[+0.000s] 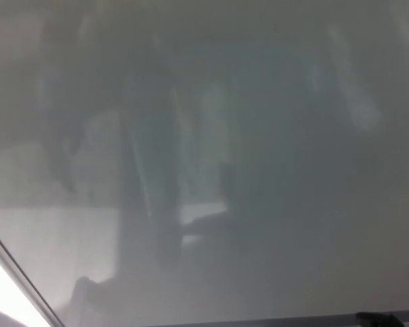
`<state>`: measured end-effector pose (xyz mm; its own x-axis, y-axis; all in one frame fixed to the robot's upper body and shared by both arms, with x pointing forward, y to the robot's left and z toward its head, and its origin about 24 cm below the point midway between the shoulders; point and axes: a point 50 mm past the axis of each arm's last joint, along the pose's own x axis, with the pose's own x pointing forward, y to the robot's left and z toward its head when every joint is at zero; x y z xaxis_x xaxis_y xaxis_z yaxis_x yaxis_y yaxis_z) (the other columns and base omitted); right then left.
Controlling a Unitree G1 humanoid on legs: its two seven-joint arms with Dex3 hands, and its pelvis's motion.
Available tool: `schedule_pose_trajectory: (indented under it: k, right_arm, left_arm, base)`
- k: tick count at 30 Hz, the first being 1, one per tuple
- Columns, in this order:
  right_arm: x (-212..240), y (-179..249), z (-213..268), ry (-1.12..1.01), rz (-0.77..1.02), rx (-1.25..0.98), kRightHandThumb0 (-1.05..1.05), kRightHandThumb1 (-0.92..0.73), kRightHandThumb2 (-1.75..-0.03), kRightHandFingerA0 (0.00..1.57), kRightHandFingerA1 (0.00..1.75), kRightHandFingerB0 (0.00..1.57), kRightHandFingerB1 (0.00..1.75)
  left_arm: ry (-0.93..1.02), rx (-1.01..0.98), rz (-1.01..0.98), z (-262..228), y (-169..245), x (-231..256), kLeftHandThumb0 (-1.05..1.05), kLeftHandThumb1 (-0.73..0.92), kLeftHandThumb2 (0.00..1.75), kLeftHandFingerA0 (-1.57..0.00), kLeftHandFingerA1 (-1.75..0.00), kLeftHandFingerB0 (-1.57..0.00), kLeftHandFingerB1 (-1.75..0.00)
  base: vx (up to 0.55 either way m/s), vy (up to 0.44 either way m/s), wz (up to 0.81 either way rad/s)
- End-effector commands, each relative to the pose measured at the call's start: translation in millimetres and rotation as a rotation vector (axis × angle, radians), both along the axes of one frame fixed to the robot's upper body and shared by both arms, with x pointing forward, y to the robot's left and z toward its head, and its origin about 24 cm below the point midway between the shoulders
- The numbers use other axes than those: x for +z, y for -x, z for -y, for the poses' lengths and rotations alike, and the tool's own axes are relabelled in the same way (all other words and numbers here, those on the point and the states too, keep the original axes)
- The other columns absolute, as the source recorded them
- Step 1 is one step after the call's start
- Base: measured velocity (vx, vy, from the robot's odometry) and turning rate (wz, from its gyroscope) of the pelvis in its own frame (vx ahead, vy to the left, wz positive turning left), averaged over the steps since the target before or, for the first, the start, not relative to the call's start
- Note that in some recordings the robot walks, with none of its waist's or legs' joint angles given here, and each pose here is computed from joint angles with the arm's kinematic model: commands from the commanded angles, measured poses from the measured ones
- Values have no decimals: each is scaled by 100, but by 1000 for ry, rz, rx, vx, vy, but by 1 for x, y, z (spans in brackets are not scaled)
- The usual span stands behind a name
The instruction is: A white board is being place on the right hand side and parallel to the robot and the robot uses its left hand to grab on the leftside of the whiteboard and drag the whiteboard from the right hand side to the left hand side
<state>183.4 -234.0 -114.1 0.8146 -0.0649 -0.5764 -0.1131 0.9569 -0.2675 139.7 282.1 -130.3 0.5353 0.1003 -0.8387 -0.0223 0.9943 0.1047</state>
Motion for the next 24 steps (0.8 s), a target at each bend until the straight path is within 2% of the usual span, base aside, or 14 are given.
schedule_pose_trajectory:
  k: [1, 4, 5, 7, 8, 9, 10, 13, 14, 17, 21, 22, 23, 24]
  right_arm:
    - [1, -2, 4, 6, -2, -6, -105, -57, -69, 80, 104, 0, 78]
    - [1, -1, 4, 6, -2, -7, -105, -57, -69, 80, 104, 0, 78]
    - [1, -1, 4, 6, -3, -7, -105, -57, -69, 80, 104, 0, 78]
    - [1, -1, 4, 6, -4, -6, -105, -57, -69, 80, 104, 0, 78]
    - [1, -1, 4, 6, -3, -6, -105, -57, -69, 80, 104, 0, 78]
    - [1, -1, 4, 6, -3, -6, -105, -57, -69, 80, 104, 0, 78]
    - [1, -1, 4, 6, -3, -6, -105, -57, -69, 80, 104, 0, 78]
    - [1, -2, 4, 6, -2, -6, -105, -57, -69, 80, 104, 0, 78]
    - [1, 0, 4, 7, -5, -8, -105, -57, -69, 80, 104, 0, 78]
    - [1, 0, 5, 7, -4, -11, -105, -57, -69, 80, 104, 0, 78]
    - [0, 3, 6, 6, -9, -16, -105, -57, -69, 80, 104, 0, 78]
    - [0, 3, 6, 6, -8, -16, -105, -57, -69, 80, 104, 0, 78]
    - [1, 1, 7, 7, -5, -17, -105, -57, -69, 80, 104, 0, 78]
    - [1, 1, 7, 7, -4, -17, -105, -57, -69, 80, 104, 0, 78]
  left_arm:
    - [12, -160, -54, 15, 12, -8, -105, 92, 116, 0, 0, -20, -138]
    - [9, -206, -64, 19, 15, -10, -105, 92, 119, 0, 0, -30, -152]
    - [20, -218, -72, 22, 18, -11, -105, 92, 115, 0, 0, -157, -175]
    - [31, -230, -88, 24, 21, -13, -105, 92, 131, 0, 0, -157, -175]
    - [31, -234, -91, 25, 22, -14, -105, 92, 134, -8, -147, -157, -175]
    - [32, -240, -98, 26, 24, -14, -105, 92, 134, -8, -147, -157, -175]
    - [36, -242, -99, 26, 24, -15, -105, 92, 131, -47, -171, -157, -175]
    - [44, -245, -101, 26, 26, -15, -105, 92, 131, -47, -171, -157, -175]
    - [46, -263, -114, 28, 30, -17, -105, 92, 119, -157, -175, -157, -175]
    - [58, -275, -122, 31, 31, -17, -105, 92, 133, -157, -175, -157, -175]
    - [64, -280, -101, 32, 26, -16, -105, 92, 121, -157, -175, -157, -175]
    - [64, -280, -94, 33, 24, -16, -105, 92, 140, -48, -175, -157, -175]
    - [65, -280, -86, 34, 22, -15, -105, 92, 140, -48, -175, -157, -175]
    - [64, -294, -74, 35, 19, -14, -105, 92, 121, 0, -133, -157, -175]
  base:
    - [0, 0, 0]
    - [0, 0, 0]
    - [0, 0, 0]
    - [0, 0, 0]
    - [0, 0, 0]
    - [0, 0, 0]
    - [0, 0, 0]
    - [0, 0, 0]
    - [0, 0, 0]
    - [0, 0, 0]
    - [0, 0, 0]
    - [0, 0, 0]
    - [0, 0, 0]
    - [0, 0, 0]
